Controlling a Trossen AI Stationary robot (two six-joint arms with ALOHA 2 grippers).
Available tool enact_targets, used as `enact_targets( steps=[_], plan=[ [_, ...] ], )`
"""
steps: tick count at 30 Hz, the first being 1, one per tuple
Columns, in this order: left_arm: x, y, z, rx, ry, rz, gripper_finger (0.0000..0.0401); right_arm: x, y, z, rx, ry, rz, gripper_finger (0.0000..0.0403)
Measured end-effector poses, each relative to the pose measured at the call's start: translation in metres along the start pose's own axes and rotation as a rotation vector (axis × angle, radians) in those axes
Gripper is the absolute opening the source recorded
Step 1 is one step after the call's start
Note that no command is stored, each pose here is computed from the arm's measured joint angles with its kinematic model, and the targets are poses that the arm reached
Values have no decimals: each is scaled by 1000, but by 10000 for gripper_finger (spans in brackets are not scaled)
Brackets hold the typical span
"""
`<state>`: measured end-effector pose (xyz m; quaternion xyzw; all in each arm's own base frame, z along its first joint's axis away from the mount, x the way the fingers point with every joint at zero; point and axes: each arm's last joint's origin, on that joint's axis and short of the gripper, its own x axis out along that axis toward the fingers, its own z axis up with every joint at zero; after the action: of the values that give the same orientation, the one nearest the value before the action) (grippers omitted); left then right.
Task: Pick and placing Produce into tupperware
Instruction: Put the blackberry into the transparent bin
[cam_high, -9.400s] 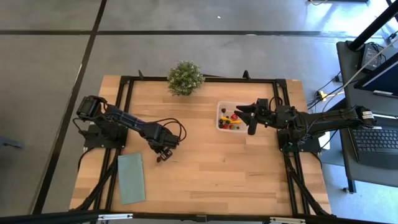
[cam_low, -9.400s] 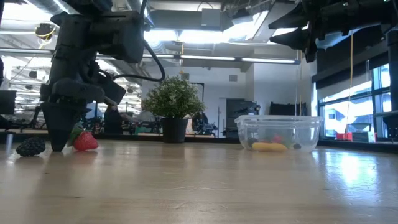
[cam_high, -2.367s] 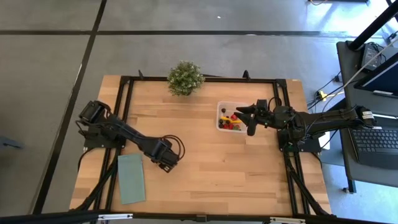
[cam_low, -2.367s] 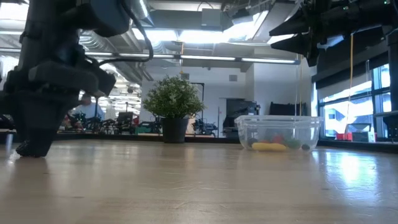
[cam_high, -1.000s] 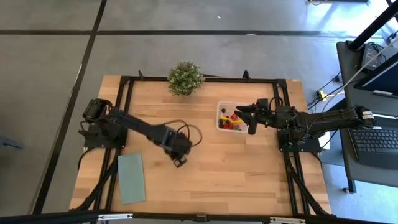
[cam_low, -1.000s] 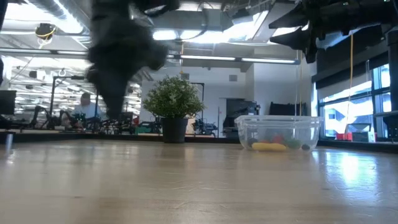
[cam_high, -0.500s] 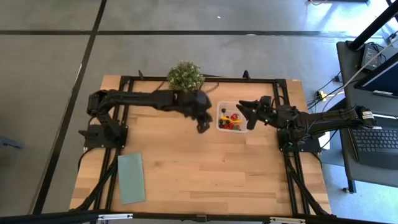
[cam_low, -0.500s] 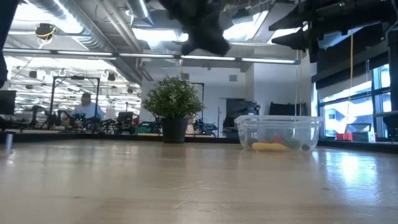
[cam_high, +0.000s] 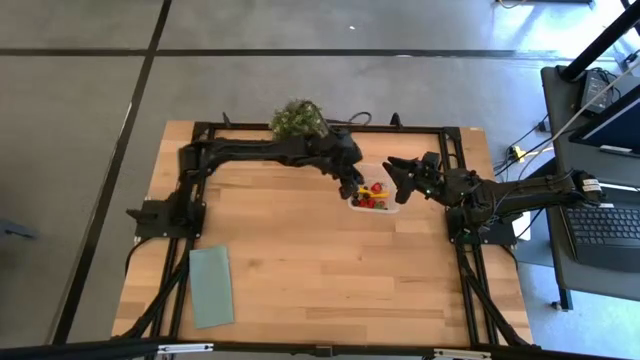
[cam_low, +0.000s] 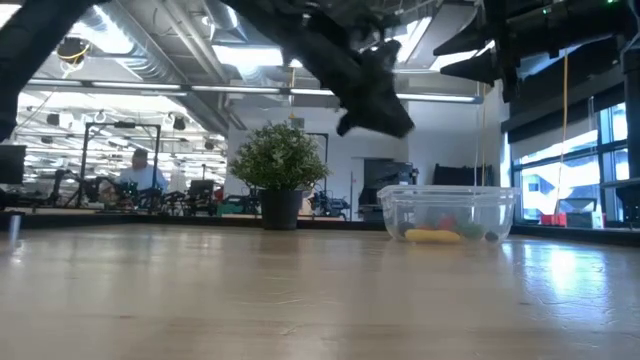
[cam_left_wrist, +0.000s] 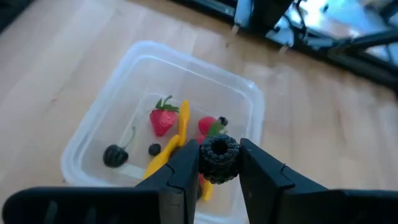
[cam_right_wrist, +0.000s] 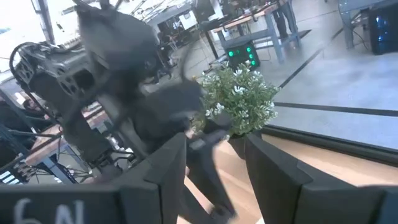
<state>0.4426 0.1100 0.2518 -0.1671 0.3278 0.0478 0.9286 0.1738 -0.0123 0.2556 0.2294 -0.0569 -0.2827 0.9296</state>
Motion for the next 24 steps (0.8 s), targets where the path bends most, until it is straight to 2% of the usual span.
enact_targets(
  steps=[7, 13, 19, 24],
  plan=[
    [39, 8, -2, 68, 118, 48, 85, 0, 0, 0, 18, 2, -1, 165],
    [62, 13, -14, 86, 177, 70, 88, 0, 0, -1, 21, 6, -3, 165],
    [76, 10, -26, 128, 214, 82, 87, 0, 0, -1, 20, 6, -3, 165],
    [75, 8, -23, 151, 195, 80, 102, 0, -1, -1, 18, 9, -6, 165]
  ],
)
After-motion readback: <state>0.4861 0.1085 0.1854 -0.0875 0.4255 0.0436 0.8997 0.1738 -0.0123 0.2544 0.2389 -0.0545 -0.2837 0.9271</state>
